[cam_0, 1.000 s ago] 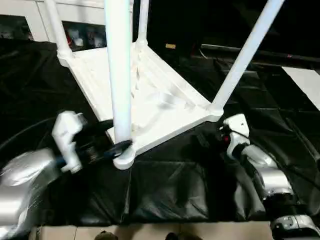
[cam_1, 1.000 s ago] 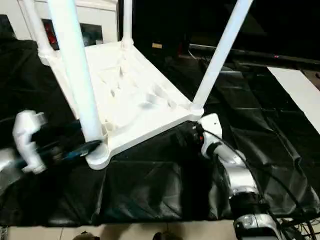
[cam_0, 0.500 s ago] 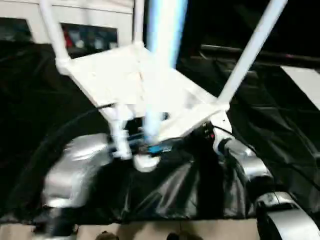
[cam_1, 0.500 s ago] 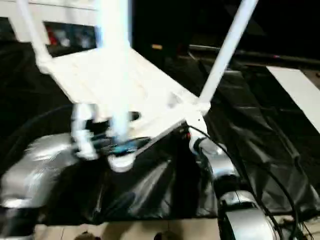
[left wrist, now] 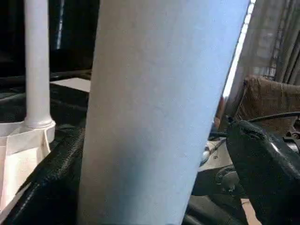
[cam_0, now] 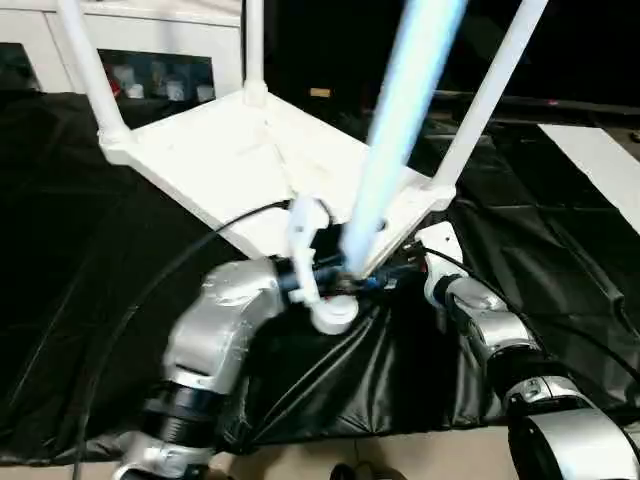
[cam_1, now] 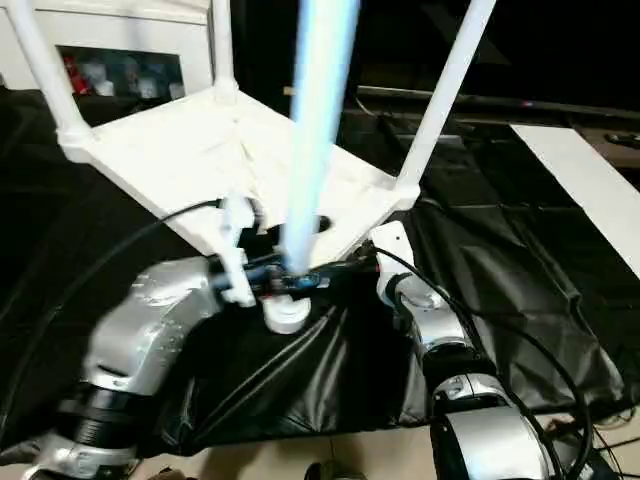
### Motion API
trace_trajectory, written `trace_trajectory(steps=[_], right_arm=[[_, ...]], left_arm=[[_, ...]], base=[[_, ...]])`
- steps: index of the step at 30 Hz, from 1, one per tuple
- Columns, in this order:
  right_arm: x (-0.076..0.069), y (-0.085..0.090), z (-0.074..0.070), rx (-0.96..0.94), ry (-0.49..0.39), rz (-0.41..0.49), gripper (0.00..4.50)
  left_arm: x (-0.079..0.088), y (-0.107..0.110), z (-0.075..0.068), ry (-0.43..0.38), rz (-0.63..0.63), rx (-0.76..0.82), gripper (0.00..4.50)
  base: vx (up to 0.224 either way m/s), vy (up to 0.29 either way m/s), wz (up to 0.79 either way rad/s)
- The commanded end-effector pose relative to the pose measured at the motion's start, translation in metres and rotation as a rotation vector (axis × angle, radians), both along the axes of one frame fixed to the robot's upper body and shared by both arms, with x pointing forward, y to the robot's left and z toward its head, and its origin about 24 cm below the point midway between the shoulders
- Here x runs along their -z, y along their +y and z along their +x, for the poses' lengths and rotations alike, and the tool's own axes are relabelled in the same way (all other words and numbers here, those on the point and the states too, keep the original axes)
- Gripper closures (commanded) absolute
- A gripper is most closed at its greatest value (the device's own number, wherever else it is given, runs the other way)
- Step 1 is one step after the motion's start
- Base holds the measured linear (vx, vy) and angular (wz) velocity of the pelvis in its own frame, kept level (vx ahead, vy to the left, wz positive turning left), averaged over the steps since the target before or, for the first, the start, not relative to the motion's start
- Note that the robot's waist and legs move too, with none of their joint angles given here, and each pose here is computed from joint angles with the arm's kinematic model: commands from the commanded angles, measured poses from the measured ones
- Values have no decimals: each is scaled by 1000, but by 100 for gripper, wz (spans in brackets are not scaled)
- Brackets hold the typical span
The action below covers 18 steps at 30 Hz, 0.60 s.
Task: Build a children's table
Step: Rotate table base
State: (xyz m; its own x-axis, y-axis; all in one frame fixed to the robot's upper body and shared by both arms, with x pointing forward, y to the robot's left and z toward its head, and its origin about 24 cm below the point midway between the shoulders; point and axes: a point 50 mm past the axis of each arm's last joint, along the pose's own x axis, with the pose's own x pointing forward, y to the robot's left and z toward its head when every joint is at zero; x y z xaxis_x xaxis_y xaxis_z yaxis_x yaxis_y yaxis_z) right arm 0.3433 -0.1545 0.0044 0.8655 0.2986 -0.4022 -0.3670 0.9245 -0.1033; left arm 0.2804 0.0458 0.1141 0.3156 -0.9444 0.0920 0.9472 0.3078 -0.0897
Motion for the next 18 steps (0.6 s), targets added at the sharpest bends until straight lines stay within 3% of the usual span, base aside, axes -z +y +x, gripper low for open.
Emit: trace_trajectory(steps=[1,6,8,13,18], right_arm=[[-6,16,0,-85,-43,7,151],[-6,-8,-7,-67,-58,-14,151],[-5,-22,-10,-50,-57,-36,151],[-5,-37,-8,-29,-42,-68,151],[-4,-33,-7,-44,-24,-64,151]], left_arm=[[-10,-30,-20,-45,-14,205,5],[-8,-4,-28,-26,17,220,5],[-7,5,-38,-8,32,260,5],[-12,2,-50,-2,8,301,5],[-15,-7,-53,-9,-18,294,5]], base=[[0,0,0],[0,0,0],[0,0,0],[0,0,0],[0,0,0]])
